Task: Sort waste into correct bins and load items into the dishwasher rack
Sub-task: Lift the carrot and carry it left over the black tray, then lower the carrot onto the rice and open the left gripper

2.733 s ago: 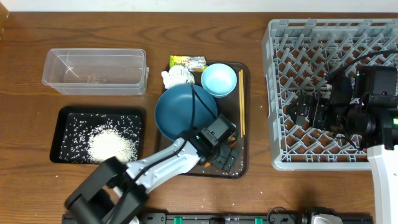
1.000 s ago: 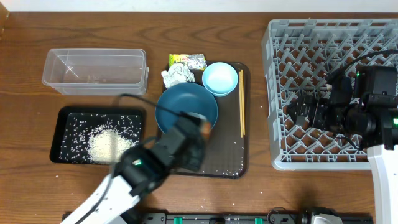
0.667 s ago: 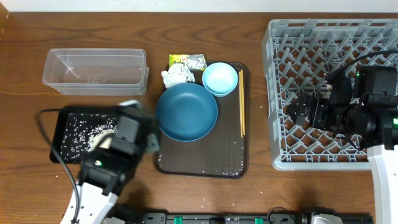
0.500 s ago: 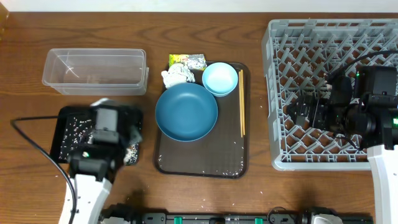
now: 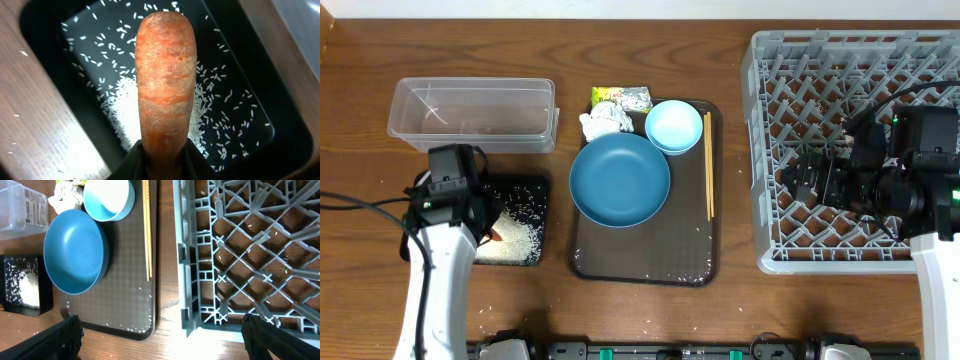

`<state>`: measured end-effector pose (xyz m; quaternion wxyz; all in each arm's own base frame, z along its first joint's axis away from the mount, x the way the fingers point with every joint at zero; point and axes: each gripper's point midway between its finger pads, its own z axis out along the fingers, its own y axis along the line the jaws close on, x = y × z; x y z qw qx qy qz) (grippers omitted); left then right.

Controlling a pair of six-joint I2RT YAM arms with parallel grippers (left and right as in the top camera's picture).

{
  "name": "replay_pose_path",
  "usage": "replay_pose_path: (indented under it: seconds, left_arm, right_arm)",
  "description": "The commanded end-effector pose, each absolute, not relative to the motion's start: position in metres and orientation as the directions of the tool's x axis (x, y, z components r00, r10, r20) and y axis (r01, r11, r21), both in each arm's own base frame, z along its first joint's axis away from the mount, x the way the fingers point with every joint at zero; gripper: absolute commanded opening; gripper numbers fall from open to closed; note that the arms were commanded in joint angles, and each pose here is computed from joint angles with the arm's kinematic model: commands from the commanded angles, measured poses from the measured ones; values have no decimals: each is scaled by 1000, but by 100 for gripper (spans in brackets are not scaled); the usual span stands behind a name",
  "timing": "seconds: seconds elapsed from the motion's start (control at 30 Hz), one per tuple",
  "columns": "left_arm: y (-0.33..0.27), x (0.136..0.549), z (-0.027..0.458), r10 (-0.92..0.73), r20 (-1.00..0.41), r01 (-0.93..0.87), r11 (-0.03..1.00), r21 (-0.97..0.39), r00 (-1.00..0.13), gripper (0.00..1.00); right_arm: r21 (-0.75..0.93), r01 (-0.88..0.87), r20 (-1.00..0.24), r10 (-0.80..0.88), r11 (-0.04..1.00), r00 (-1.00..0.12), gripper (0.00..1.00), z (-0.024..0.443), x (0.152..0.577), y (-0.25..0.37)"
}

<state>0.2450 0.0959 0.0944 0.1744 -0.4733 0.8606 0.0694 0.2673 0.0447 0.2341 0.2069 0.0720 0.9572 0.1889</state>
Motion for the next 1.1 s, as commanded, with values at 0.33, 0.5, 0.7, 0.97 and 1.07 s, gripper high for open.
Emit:
replay_pose_path:
  seconds: [0.33,0.5,0.7,0.97,1.07]
  left_arm:
    - [100,250,67,-832,-284,-863,505,-32,-476,51]
    - [100,248,67,-833,-278,-863,505,-25,-479,52]
    - [87,248,71,-841,-237,-853,516,-80,-486,51]
    - [17,268,124,-717,-182,-585,666,-463,-673,50]
    - [-26,268,152,-589,-196,-367,694,-619,-784,52]
  right_arm:
    - [386,42,-374,198,921,-906,99,233,267,46]
    - [386,42,-374,198,921,-906,99,233,267,46]
    - [386,42,-374,198,921,-906,99,233,267,46]
    - [386,42,-374,198,921,-906,99,233,267,46]
    - [387,42,-373,198,921,-906,99,233,267,46]
